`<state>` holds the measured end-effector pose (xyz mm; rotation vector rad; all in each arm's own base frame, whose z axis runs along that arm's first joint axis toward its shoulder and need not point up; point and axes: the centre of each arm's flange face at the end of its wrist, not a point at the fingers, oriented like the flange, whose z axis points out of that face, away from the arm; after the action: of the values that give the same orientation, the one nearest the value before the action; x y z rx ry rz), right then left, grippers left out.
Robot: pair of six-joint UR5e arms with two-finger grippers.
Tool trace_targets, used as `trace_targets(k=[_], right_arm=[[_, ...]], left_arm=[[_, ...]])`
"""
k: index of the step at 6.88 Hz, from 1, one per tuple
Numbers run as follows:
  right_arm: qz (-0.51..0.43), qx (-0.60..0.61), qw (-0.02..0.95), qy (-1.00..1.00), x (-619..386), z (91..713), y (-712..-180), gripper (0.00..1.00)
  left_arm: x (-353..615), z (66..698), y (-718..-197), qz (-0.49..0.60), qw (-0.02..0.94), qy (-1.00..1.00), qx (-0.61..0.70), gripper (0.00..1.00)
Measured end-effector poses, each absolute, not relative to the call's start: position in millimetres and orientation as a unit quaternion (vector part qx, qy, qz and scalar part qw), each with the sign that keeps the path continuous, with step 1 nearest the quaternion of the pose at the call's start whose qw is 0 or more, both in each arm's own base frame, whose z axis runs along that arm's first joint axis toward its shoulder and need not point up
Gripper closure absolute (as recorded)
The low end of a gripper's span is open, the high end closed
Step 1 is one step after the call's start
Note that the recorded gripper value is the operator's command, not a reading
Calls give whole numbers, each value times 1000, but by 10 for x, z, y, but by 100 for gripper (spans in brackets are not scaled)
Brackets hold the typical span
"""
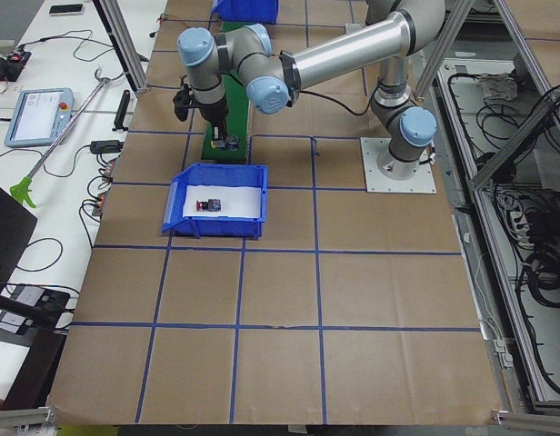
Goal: Transport two buttons from left to right
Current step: 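Carry the yellow button onto the green conveyor and release it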
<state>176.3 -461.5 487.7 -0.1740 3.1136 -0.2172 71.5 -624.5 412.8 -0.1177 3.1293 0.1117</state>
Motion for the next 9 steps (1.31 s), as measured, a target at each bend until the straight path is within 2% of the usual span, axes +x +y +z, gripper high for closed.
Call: trace_targets(k=[3, 6, 7, 8, 9], right_arm=[[-69, -56, 8, 996, 1764, 4877, -4615, 0], [-69, -56, 8, 996, 1764, 4877, -4615, 0], [-69, -56, 8, 996, 1764, 4877, -4615, 0], [-69, -56, 8, 996, 1764, 4877, -4614, 0], [-69, -56, 8, 996, 1764, 4876, -4615, 0]], left_arm=[[-517, 3716, -6344, 44, -3, 996, -81, 94], [-869, 2881, -6403, 13, -7, 995, -97, 93], [-888, 2734, -6375, 12, -8, 995, -100, 56], [-894, 2665, -6360, 13, -8, 995, -102, 1], [-895, 2650, -6358, 13, -8, 995, -102, 0]])
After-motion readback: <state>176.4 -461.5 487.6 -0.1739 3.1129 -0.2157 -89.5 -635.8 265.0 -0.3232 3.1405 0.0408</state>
